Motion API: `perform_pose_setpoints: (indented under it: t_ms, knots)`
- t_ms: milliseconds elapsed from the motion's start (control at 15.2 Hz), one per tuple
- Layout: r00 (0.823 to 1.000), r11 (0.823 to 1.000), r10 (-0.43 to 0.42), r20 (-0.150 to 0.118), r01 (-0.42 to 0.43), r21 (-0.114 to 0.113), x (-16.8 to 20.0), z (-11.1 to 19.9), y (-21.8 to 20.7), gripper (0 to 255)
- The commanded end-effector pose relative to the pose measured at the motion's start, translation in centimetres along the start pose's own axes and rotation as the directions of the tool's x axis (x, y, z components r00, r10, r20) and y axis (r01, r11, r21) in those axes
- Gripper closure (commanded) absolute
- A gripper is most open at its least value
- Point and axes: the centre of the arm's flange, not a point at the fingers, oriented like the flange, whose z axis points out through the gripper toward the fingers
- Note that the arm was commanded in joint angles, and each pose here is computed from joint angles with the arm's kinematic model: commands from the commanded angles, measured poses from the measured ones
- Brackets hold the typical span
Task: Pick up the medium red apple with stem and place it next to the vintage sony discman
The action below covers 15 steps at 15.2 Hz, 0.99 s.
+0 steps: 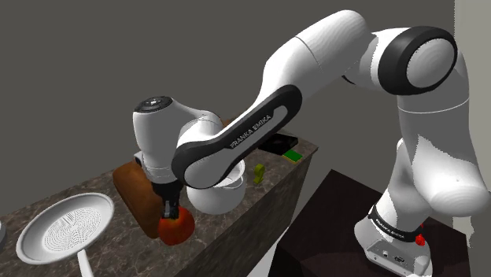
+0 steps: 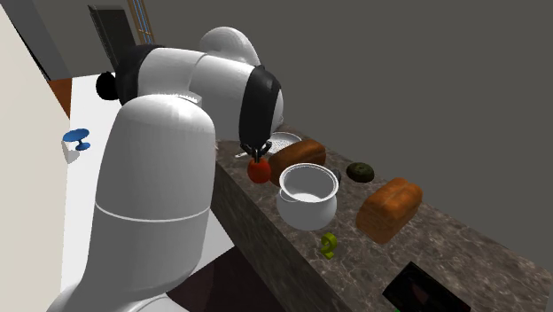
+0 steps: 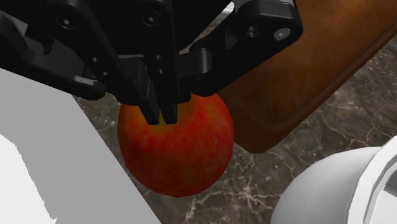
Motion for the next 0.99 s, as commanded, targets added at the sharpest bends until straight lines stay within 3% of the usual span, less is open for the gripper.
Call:
perform_pose_setpoints:
  t_ms: [0, 924]
  knots:
    - [1.0, 1.0, 0.0, 0.0, 0.0, 0.0, 0.1, -1.2, 0.0, 255]
    - [1.0, 1.0, 0.0, 0.0, 0.0, 0.0, 0.3, -8.6, 0.0, 255]
